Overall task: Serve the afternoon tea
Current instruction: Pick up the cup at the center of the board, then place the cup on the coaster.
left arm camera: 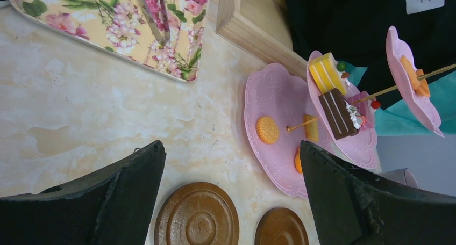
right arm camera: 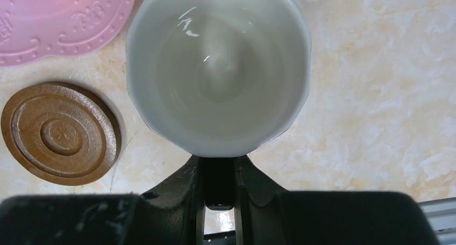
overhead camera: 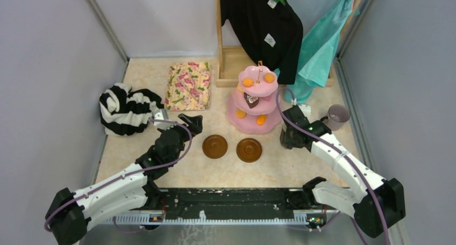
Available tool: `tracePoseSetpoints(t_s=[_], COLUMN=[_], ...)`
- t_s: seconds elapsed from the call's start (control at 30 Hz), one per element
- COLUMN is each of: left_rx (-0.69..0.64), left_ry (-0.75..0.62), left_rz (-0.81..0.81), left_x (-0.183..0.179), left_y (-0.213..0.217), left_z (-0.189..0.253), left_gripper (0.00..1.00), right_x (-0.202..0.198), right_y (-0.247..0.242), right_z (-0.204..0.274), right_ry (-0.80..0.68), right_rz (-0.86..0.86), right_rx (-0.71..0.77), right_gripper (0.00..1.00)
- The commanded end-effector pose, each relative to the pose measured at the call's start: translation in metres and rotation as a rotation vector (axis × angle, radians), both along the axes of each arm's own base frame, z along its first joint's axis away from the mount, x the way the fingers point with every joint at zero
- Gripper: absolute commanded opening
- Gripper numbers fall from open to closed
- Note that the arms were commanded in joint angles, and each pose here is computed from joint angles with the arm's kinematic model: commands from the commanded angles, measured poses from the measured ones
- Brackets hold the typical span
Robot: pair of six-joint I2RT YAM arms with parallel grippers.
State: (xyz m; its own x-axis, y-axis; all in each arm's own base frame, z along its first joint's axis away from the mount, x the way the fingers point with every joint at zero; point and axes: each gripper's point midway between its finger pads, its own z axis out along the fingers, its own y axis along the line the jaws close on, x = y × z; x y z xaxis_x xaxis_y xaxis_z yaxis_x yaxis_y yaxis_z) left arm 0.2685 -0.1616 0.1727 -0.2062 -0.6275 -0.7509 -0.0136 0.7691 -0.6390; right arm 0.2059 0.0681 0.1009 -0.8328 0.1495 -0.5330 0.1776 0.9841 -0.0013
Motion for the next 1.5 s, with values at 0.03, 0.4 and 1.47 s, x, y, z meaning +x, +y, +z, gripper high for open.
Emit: tracePoseSetpoints(t_s=[0.03, 0.4, 1.47], left_rx=[-0.006, -0.002, 0.041], left_ry=[-0.004, -0.006, 0.001], left_rz=[0.016, 0.03, 0.178], left_x=[-0.003, -0.002, -0.007], left_y=[0.004, 0.007, 0.044], left_z=[0.0, 0.0, 0.003], left_gripper=[0.99, 0.99, 0.99], right_x=[0.018, 0.011, -0.027], right_y=[0.012, 0.02, 0.258], right_z=[0.038, 0.057, 0.115], right_ry=[-0.14, -0.175, -0.528], right_rz=[0.024, 0.065, 0.724], right_rx=[0.025, 0.011, 0.196], right_gripper=[0.0, 0.0, 0.0])
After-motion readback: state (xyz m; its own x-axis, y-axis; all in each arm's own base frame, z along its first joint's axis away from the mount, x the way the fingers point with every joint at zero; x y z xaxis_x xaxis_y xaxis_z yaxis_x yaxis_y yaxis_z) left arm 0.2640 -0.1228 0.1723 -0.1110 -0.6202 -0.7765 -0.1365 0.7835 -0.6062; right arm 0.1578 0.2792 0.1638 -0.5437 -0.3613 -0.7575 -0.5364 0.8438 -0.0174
